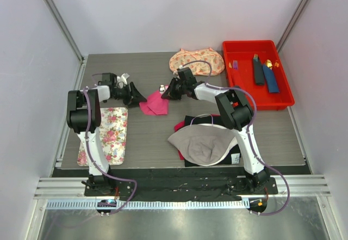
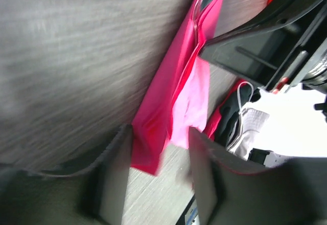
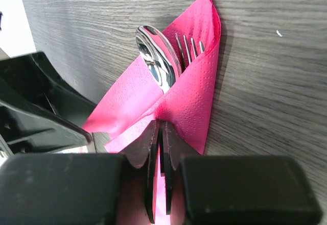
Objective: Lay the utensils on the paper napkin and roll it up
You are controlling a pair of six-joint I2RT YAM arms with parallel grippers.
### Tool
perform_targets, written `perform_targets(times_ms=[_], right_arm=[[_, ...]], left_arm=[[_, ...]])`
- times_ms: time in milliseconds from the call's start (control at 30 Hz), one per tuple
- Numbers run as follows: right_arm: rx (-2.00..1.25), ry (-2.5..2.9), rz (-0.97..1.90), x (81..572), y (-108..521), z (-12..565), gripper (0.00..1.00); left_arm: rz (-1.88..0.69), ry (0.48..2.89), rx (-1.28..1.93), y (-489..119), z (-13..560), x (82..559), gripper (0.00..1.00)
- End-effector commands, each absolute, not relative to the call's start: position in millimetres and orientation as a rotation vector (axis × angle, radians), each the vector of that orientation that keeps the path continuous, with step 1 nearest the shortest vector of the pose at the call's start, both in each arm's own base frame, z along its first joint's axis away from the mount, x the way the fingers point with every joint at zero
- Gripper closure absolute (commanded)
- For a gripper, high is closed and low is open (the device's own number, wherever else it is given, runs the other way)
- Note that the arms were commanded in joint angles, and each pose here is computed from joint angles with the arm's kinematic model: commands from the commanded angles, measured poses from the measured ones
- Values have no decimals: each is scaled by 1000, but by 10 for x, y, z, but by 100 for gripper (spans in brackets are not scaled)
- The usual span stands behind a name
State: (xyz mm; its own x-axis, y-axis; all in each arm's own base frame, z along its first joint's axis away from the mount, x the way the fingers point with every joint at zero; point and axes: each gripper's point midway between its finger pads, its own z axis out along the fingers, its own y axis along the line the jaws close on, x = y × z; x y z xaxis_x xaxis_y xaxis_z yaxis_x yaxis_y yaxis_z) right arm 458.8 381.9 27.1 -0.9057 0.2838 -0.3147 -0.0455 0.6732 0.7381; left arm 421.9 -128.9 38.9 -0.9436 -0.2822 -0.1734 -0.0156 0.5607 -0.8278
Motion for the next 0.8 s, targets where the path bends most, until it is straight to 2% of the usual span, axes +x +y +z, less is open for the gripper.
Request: perform_targets(times_ms=[0, 133, 267, 300, 333, 400, 767], right_arm=[[220, 2588, 927, 4512, 3592, -149, 88], [219, 2592, 924, 4500, 3584, -165, 88], [225, 2596, 925, 4486, 3580, -181, 88], [225, 2593, 927, 4490, 3583, -171, 88], [226, 2594, 929, 4489, 3586, -175, 88], [230, 2593, 929, 4495, 3579, -175, 88], [227, 2595, 933, 4476, 3592, -178, 88]], left_arm=[[-1330, 2484, -255, -1279, 591, 4161, 58], [-1323, 2453, -253, -1290, 721, 4210, 68], [-1309, 2441, -256, -1274, 777, 4260, 72], [-1288, 2445, -260, -1263, 764, 4277, 68], [-1273, 2449, -262, -1252, 749, 4277, 54], [-1235, 2479, -278, -1217, 689, 4273, 49], [-1109, 2622, -211, -1168, 329, 4154, 49]])
